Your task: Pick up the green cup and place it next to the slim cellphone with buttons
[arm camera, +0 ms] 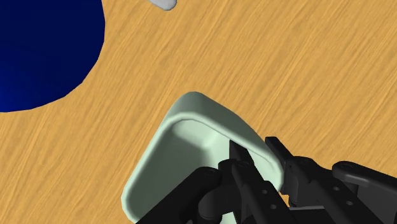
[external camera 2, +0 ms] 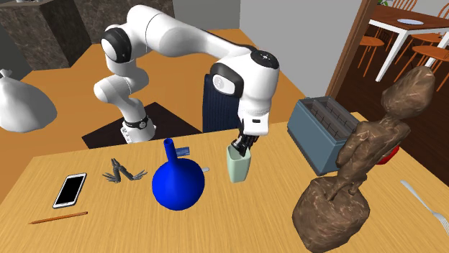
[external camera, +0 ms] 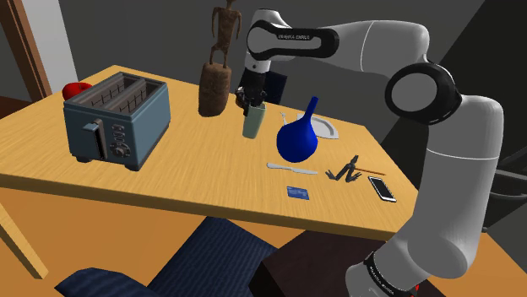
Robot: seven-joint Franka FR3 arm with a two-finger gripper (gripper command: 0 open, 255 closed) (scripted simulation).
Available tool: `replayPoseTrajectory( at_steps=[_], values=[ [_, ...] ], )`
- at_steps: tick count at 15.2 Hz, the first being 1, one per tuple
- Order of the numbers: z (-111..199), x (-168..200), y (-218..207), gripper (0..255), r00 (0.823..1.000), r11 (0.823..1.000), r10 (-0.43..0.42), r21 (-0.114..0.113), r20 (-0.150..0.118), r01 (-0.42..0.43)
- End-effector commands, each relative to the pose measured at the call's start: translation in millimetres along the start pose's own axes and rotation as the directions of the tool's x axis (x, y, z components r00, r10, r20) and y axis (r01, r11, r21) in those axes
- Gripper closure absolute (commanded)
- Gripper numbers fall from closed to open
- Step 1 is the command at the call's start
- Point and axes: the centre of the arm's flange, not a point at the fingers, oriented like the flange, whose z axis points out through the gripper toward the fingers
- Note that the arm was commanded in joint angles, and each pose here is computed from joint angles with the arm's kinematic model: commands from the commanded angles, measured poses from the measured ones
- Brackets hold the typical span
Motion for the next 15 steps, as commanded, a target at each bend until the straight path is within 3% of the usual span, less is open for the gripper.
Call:
replayPoseTrajectory(
  at_steps=[1, 15],
  values=[
    [-10, -2, 0, 255, 1.000, 1.000, 0.000, 0.000, 0.000, 0.000],
    [-84, -8, 0, 255, 1.000, 1.000, 0.000, 0.000, 0.000, 0.000]
  ],
)
